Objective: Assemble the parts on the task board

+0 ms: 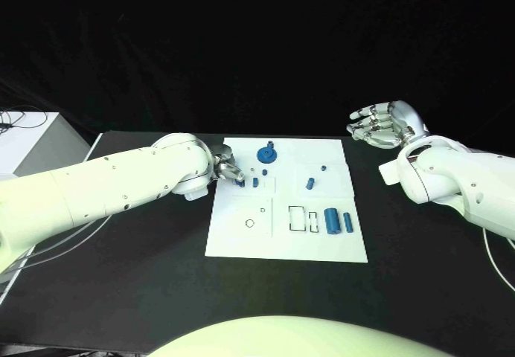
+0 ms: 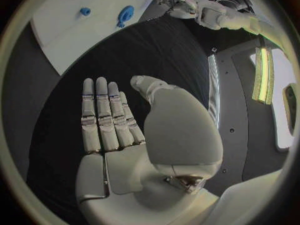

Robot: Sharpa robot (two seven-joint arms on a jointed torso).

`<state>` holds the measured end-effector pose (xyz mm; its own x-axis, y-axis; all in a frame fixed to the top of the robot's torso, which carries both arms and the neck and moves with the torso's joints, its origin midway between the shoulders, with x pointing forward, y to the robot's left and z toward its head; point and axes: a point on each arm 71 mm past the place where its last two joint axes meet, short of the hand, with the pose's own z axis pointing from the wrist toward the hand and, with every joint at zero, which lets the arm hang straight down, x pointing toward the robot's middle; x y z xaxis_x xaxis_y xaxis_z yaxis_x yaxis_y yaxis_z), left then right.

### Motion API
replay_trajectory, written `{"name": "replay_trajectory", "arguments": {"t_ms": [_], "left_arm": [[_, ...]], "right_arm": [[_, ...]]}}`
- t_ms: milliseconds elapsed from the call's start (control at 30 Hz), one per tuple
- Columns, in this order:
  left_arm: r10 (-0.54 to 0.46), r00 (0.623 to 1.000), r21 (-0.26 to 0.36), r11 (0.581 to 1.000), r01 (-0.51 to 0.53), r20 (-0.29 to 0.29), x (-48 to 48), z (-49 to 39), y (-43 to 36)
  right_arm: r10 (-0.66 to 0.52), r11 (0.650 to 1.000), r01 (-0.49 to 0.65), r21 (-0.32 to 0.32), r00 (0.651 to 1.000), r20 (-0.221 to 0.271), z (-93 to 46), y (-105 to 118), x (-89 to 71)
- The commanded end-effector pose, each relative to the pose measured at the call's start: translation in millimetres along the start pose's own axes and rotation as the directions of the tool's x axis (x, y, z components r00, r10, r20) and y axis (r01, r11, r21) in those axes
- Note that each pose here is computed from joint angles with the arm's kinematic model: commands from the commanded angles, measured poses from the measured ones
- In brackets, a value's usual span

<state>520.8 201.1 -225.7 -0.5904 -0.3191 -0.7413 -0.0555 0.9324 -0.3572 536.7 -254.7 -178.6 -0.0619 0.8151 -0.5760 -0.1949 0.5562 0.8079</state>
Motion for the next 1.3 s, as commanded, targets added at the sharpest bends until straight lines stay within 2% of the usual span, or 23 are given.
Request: {"name": "replay_trajectory", "arguments": {"t_ms": [33, 767, 1300], "left_arm": [[0.021, 1.000, 0.004, 1.000, -0.021, -0.020, 2.2, 0.3, -2.9], [0.047, 0.998, -0.003, 0.999, -0.047, -0.035, 3.3, 2.8, -4.6], [0.049, 0.999, -0.006, 0.999, -0.049, -0.021, 2.8, 5.3, -6.5]], "right_arm": [[0.002, 1.000, -0.003, -0.014, 1.000, -0.011, -0.2, 1.4, 1.4], [0.002, 1.000, -0.003, -0.015, 1.000, -0.011, -0.2, 1.5, 1.4], [0.002, 1.000, -0.003, -0.015, 1.000, -0.012, 0.0, 1.5, 1.6]]}}
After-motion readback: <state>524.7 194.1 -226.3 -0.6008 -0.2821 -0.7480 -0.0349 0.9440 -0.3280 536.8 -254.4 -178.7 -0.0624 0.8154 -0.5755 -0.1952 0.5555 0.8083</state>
